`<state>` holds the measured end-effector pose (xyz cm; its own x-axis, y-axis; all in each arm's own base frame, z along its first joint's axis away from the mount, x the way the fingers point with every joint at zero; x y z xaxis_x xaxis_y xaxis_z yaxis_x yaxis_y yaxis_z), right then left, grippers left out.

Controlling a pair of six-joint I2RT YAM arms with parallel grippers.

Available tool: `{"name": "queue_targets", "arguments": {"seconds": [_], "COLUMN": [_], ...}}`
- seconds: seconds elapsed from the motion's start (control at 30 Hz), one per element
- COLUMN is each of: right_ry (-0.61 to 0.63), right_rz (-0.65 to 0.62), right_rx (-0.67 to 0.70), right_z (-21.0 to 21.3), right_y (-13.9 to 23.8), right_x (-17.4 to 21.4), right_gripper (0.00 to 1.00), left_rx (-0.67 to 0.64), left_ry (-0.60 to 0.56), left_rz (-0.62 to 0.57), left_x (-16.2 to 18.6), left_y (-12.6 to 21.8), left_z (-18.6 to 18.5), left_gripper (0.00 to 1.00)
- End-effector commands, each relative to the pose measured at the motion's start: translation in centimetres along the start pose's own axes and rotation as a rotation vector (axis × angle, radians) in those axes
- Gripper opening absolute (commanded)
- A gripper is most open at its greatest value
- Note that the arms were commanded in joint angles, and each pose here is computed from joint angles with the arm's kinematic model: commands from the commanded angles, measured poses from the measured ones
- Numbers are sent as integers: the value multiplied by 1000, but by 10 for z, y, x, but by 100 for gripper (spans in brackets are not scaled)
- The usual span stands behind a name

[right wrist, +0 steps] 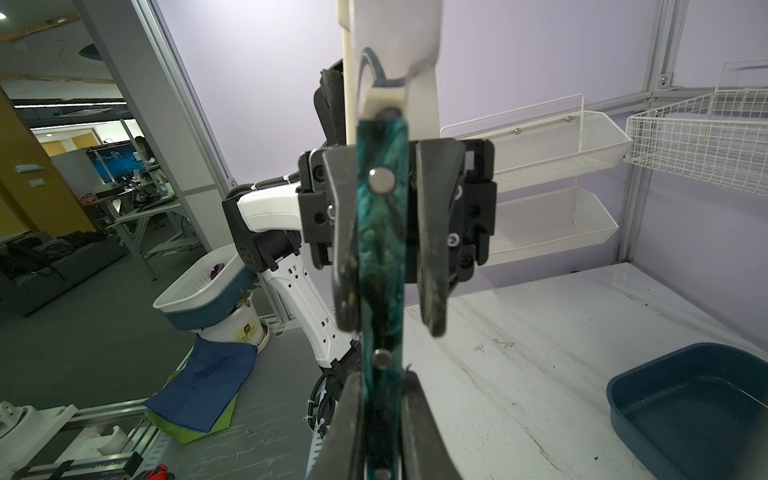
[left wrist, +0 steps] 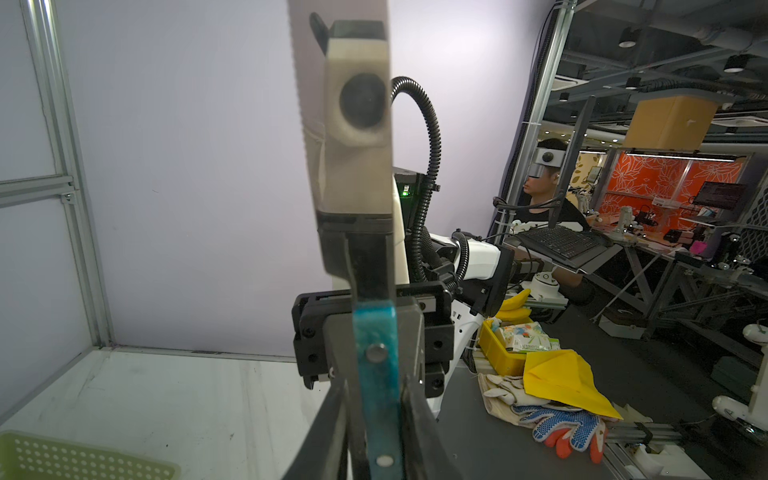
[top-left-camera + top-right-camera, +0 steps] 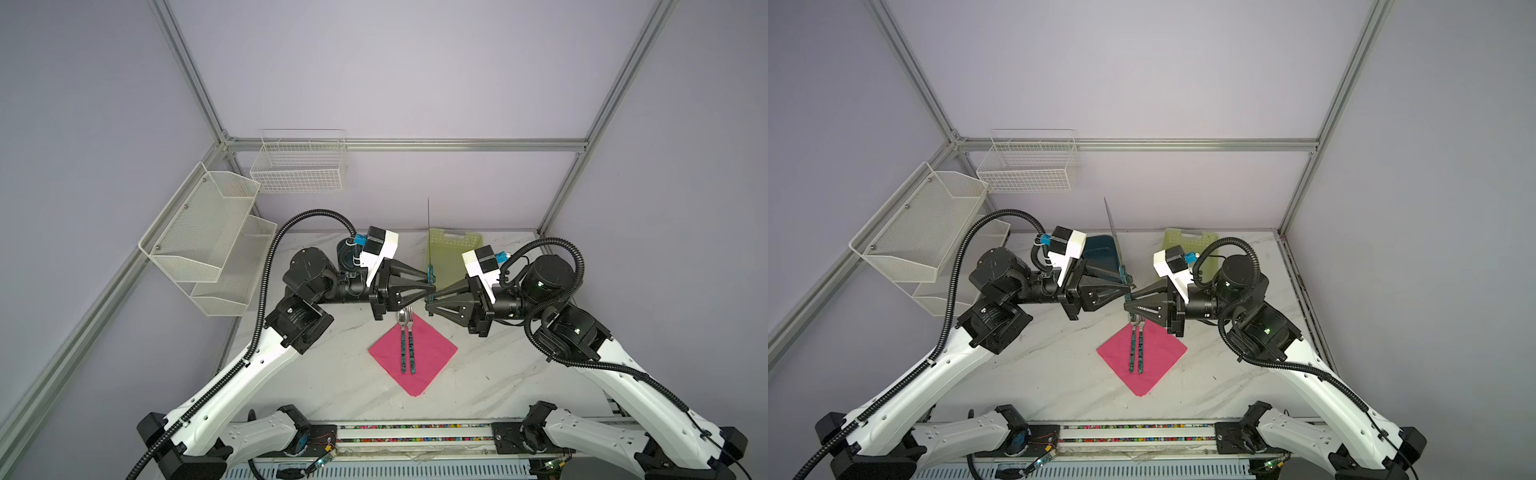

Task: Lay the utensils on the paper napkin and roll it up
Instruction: 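Hold the knife upright between both grippers above the napkin, then open the right gripper and draw it back while the left gripper keeps the knife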

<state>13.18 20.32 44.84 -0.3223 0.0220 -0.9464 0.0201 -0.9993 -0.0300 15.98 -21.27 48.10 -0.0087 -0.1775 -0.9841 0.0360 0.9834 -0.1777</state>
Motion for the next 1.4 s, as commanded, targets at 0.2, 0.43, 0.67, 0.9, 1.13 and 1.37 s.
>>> {"name": "queue_targets", "arguments": {"seconds": [0.2,0.43,0.67,0.9,1.13,1.37], "right_ry": [53,56,57,61,71,24], "right_rz": [-13,-20,-34,-55,-86,-87], "right_rx": [9,20,30,69,196,453], "right_z": [9,13,14,16,14,-15], "right_y": [5,9,10,14,22,24], "right_x": [-9,-9,-12,-16,-20,-19], "right_gripper": [0,0,0,36,42,42], "left_rx": [28,27,28,-21,-209,-537], "left_ry": [-71,-77,-73,-76,-32,153], "left_rz": [-70,-69,-63,-37,39,127], "left_x": [-32,-31,-27,-22,-8,32], "left_y": [5,5,4,6,9,14], "left_z": [-15,-15,-14,-11,5,39], "left_gripper": [21,13,3,0,0,0]}}
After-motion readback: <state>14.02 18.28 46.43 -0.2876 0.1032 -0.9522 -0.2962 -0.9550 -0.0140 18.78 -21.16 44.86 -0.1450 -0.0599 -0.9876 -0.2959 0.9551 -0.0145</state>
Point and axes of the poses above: each gripper's point midway between its finger pads, its own y axis back along the fingers, its own z axis along the line the jaws close on, x = y × z, the point moved 9 cm from there along y, back along the fingers, and after that the axes turned 8 degrees about -y, right-handed, at the moved point
